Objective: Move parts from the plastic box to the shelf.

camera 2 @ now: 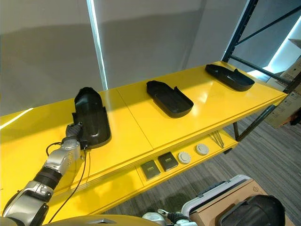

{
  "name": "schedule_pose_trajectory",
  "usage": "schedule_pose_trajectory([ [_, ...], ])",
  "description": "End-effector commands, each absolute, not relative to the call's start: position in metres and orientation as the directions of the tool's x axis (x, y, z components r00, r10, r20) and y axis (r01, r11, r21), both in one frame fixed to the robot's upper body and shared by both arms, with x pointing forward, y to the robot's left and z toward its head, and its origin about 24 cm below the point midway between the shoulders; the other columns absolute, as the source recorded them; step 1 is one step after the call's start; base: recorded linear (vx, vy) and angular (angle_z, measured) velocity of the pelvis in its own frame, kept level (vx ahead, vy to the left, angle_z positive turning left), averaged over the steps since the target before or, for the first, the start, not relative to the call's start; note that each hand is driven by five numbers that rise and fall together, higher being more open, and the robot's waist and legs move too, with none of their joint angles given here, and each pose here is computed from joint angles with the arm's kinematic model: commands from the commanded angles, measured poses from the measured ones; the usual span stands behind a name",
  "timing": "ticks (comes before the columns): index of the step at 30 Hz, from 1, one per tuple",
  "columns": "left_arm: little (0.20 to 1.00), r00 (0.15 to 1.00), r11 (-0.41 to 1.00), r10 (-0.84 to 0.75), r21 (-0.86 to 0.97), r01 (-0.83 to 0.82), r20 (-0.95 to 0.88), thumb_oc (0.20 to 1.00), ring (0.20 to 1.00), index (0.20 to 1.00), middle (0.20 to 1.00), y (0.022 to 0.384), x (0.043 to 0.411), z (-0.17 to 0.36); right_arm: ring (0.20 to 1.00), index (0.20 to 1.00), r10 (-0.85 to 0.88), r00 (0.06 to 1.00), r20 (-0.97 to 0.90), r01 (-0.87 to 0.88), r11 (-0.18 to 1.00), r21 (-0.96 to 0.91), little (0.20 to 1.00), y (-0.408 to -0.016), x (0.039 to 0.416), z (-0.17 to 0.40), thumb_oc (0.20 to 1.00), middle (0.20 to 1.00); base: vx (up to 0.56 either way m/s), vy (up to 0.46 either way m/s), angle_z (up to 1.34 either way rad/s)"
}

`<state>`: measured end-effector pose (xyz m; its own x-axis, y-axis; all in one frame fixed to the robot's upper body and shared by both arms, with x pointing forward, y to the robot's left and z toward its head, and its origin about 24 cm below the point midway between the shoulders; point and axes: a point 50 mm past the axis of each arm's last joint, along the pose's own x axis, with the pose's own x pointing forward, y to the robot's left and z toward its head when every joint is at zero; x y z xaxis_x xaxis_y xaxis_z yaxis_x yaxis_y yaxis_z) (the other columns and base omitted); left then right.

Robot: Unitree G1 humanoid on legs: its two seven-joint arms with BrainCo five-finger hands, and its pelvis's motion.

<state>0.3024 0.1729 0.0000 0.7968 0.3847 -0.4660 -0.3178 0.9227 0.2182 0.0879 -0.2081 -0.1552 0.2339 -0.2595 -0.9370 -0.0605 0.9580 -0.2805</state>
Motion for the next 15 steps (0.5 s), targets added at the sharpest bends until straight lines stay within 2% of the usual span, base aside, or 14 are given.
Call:
schedule_pose_trajectory([
  [1,0.2,0.677,0.921,0.384,0.309,-0.236,-0.628,0.2,0.2,0.2,0.2,0.163,0.281,-0.042,1.0,1.0,-0.197,0.256,-0.946,-0.115,0.966,-0.232,1.0,-0.181,0.099,-0.159,1.0,1.0,0.0,0.0,0.0],
  [3,0.2,0.669,0.924,0.379,0.304,-0.232,-0.64,0.2,0.2,0.2,0.2,0.161,0.279,-0.045,1.0,1.0,-0.197,0.255,-0.947,-0.114,0.966,-0.232,1.0,-0.181,0.099,-0.16,1.0,1.0,0.0,0.0,0.0],
  [4,0.514,0.662,0.926,0.376,0.298,-0.233,-0.649,0.514,0.514,0.514,0.514,0.159,0.278,-0.047,1.0,1.0,-0.198,0.254,-0.947,-0.112,0.966,-0.232,1.0,-0.182,0.098,-0.161,1.0,1.0,0.0,0.0,0.0],
  [5,1.0,0.647,0.928,0.372,0.288,-0.237,-0.666,1.0,1.0,1.0,1.0,0.157,0.276,-0.051,1.0,1.0,-0.2,0.252,-0.947,-0.11,0.966,-0.234,1.0,-0.184,0.098,-0.162,1.0,1.0,0.0,0.0,0.0],
  [15,1.0,0.641,0.921,0.389,0.272,-0.279,-0.661,1.0,1.0,1.0,1.0,0.157,0.273,-0.055,1.0,1.0,-0.206,0.242,-0.948,-0.111,0.965,-0.238,1.0,-0.189,0.095,-0.164,1.0,1.0,0.0,0.0,0.0],
])
